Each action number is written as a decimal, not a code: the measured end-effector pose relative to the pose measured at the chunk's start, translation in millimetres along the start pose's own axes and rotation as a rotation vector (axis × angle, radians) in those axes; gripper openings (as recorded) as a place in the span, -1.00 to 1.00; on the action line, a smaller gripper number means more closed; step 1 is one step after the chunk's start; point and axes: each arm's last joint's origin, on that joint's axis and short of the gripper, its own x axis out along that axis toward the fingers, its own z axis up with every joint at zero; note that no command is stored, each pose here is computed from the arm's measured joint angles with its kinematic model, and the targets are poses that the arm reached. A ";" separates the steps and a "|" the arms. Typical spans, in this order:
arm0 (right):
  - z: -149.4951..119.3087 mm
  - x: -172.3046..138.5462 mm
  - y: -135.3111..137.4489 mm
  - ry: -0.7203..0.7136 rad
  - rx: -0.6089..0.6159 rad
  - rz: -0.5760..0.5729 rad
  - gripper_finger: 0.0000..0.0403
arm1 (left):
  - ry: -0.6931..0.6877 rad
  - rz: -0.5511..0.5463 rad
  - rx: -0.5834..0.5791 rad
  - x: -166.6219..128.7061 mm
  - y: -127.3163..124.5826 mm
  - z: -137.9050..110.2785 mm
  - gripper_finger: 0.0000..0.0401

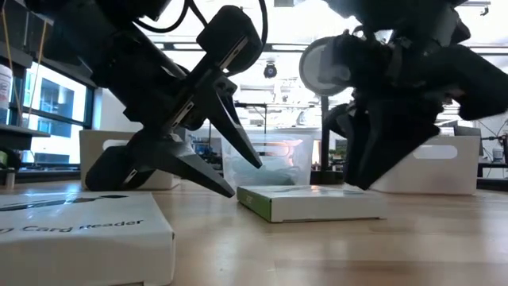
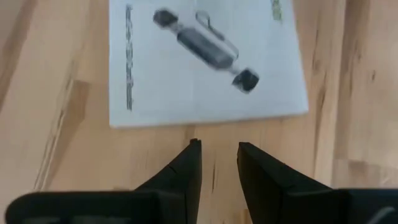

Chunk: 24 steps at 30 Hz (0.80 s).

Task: Pick and place items into bin
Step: Put the top white card reader box into the gray bin

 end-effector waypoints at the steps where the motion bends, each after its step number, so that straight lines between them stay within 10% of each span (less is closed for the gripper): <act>1: 1.3 -0.7 0.0 -0.011 -0.006 0.006 -0.53 | 0.000 0.000 0.000 0.0 0.0 0.0 -0.29; 24: 6.6 12.8 3.6 -0.080 -0.078 0.088 -0.53 | -0.012 0.006 -0.028 0.0 0.7 0.4 -0.29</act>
